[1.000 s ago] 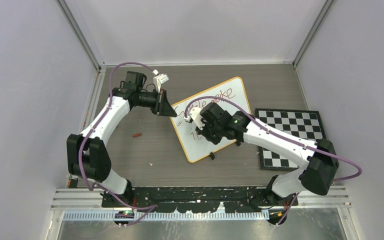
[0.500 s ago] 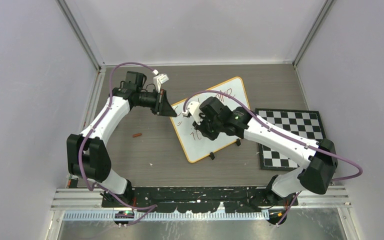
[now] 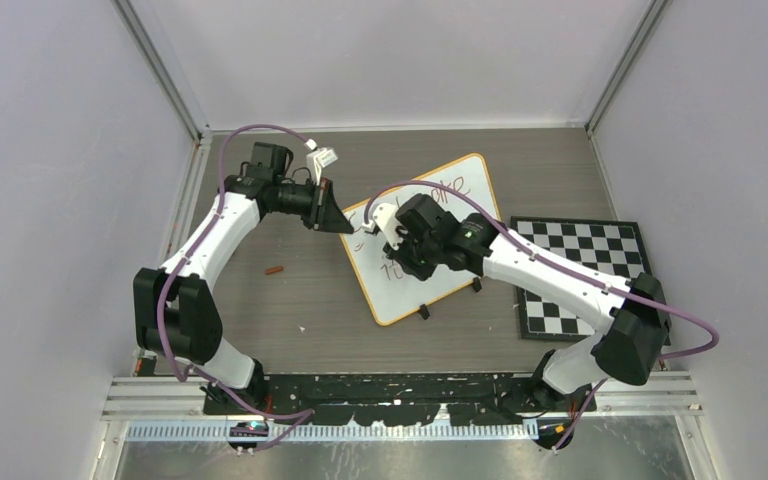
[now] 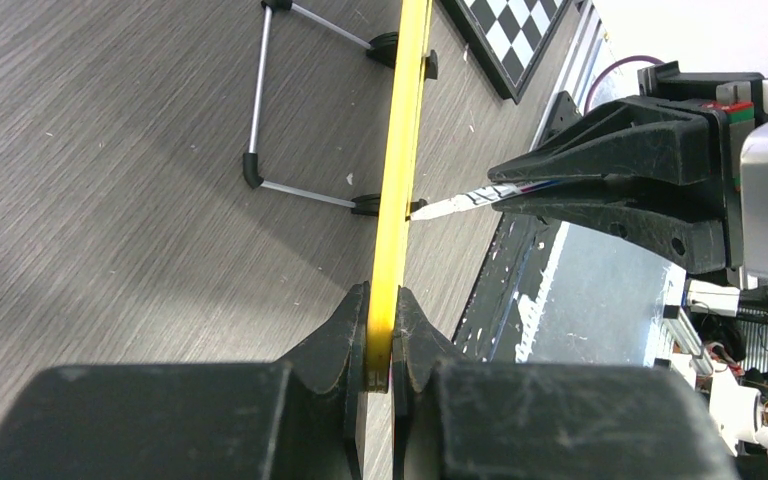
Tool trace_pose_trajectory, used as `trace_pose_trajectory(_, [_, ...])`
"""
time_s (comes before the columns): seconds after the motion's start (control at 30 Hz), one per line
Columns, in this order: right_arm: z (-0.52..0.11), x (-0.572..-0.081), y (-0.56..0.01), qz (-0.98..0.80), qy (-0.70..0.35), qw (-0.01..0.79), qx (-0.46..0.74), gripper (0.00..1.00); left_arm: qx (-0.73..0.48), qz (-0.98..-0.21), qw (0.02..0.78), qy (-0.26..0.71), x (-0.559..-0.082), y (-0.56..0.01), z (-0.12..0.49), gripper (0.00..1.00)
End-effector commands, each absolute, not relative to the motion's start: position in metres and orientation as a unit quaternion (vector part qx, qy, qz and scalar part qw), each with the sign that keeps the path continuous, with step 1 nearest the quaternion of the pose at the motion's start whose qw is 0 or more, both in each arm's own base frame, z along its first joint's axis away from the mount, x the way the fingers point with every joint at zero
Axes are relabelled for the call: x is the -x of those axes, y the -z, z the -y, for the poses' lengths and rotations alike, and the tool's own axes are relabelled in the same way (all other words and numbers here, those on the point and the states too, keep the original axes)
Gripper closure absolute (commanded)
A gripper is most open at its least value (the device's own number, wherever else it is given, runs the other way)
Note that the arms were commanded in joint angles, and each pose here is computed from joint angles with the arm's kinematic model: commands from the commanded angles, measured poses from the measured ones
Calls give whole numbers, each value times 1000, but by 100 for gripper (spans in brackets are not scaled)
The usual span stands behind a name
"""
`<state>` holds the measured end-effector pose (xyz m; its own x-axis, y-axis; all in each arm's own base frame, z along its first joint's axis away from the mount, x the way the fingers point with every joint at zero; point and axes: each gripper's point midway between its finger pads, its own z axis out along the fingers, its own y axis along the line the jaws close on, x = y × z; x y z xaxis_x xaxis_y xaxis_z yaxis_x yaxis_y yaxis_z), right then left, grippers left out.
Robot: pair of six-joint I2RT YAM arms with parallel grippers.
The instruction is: Write a sentence on the whiteboard
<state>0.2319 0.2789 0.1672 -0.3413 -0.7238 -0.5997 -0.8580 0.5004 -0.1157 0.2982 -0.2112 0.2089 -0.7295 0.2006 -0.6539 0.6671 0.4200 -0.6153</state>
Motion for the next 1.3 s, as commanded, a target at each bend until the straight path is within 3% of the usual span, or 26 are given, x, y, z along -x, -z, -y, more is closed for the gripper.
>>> trace_pose_trajectory(0.0, [-273,-249,-171,-819,-97,328,462,100,-279,-810,283,431,-309,-216,204,100])
trace_pose_trajectory(0.23, [-263,-249,-175,-823,-97,327,455,100,-280,-810,280,432,-308,-213,204,100])
trace_pose_trajectory(0.7, [-244,-238,-206,-832,-194,321,408,100,-284,-808,278,435,-306,-214,204,100])
trace_pose_trajectory(1.27, [-229,-255,-177,-852,-135,318,392,100,-283,-808,277,437,-309,-214,205,100])
